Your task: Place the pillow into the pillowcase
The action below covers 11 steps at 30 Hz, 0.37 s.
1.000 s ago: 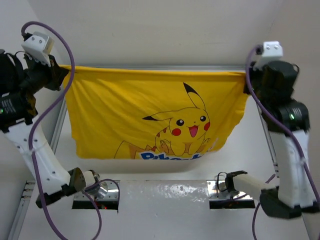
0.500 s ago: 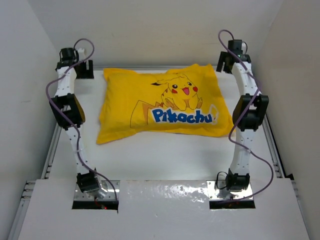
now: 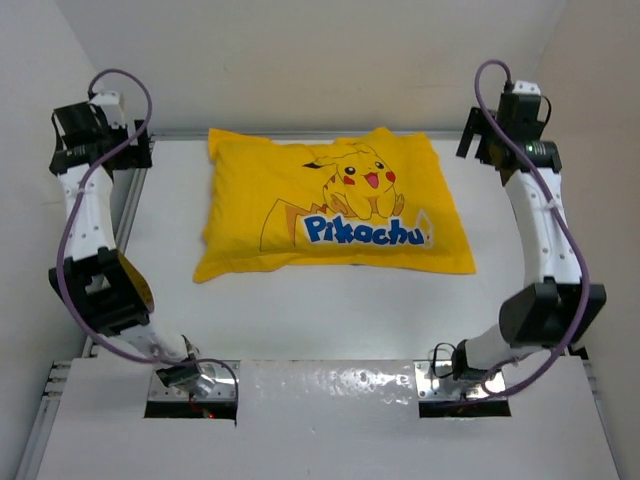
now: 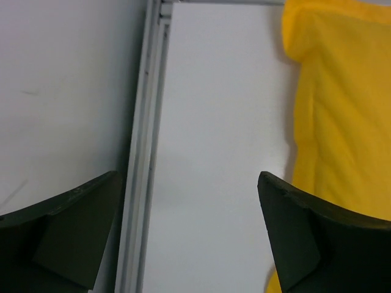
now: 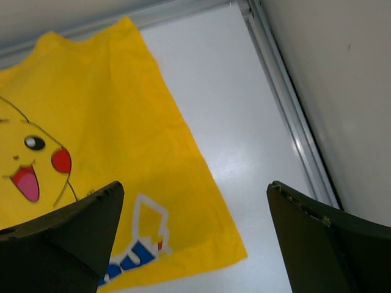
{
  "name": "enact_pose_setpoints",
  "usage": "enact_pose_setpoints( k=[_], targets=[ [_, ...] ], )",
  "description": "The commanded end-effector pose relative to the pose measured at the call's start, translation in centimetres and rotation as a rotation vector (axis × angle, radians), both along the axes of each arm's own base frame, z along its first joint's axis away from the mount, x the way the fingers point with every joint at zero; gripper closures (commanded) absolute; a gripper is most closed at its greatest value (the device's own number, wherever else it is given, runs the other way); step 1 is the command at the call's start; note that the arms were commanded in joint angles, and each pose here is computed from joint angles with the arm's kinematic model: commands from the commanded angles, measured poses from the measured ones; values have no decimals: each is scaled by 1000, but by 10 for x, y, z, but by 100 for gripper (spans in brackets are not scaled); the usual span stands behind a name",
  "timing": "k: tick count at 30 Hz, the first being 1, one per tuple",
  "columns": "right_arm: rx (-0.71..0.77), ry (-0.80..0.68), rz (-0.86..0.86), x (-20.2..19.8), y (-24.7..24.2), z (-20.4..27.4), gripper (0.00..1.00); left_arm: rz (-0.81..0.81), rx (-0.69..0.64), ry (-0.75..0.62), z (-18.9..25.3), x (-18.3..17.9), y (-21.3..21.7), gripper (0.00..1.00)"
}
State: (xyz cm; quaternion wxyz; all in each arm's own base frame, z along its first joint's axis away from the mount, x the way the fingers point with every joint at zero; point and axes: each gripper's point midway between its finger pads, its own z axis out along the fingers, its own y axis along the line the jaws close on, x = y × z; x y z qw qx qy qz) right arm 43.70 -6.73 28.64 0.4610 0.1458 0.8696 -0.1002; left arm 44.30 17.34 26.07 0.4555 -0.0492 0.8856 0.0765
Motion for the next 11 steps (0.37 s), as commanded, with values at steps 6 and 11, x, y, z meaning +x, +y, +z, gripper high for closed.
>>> enact_pose_setpoints(
  k=[6, 11],
  targets=[
    [183, 17, -169, -88, 10, -102, 1, -151, -77, 325, -120, -102, -50, 8],
    [248, -69, -172, -125, 20, -136, 1, -164, -103, 422, -162, -135, -62, 7]
  ],
)
